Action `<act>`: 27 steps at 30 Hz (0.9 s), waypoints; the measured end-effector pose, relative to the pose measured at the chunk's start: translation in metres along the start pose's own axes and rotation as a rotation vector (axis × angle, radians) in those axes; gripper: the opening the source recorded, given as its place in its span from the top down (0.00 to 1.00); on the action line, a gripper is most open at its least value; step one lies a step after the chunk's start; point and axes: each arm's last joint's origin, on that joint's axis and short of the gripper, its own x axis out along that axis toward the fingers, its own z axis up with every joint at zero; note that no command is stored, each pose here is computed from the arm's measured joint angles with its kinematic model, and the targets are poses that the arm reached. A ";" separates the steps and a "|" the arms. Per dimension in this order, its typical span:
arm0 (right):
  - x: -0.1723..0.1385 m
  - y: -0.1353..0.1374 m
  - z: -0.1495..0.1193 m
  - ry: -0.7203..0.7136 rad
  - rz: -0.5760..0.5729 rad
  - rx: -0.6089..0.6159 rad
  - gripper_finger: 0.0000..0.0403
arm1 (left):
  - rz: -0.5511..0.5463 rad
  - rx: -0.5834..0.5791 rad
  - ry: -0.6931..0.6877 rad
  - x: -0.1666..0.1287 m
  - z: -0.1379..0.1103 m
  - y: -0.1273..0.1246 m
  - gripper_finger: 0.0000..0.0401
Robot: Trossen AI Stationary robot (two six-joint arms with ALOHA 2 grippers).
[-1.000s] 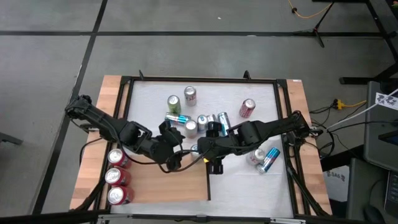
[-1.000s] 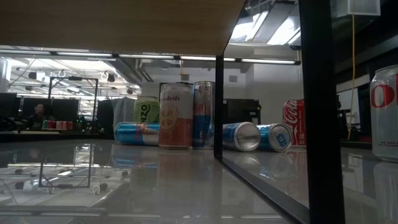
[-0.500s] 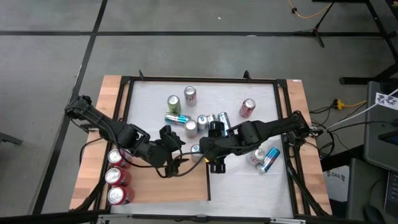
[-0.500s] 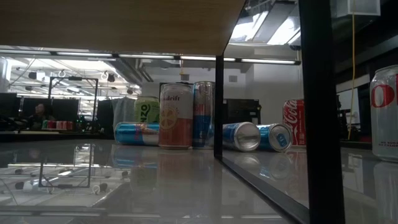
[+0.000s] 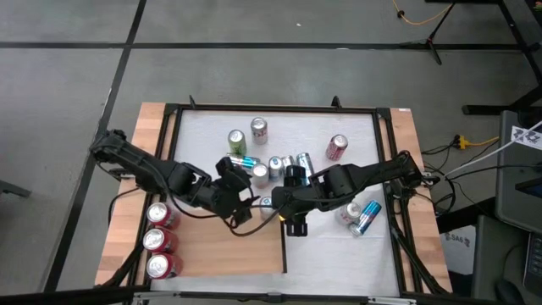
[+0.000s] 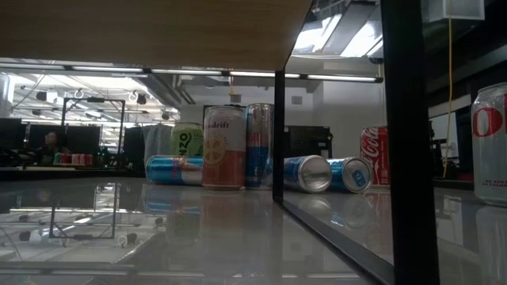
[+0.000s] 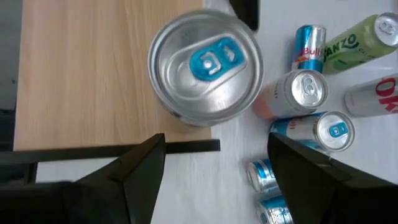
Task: Place canned beverage on shelf
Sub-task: Put the blue soda can on the shelf
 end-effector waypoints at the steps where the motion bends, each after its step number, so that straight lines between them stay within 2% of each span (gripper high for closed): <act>1: 0.000 0.000 0.001 -0.011 -0.005 0.014 0.33 | -0.011 0.002 0.006 0.003 0.000 -0.001 0.25; 10: 0.000 0.001 0.002 -0.025 -0.001 0.024 0.33 | -0.050 0.019 0.026 0.006 -0.003 -0.008 0.25; 24: -0.001 -0.001 0.001 -0.020 -0.030 0.021 0.33 | -0.093 -0.017 0.040 -0.002 -0.009 -0.017 0.25; 27: -0.001 -0.002 0.000 -0.014 -0.066 0.023 0.33 | -0.104 -0.031 0.042 -0.003 -0.010 -0.018 0.25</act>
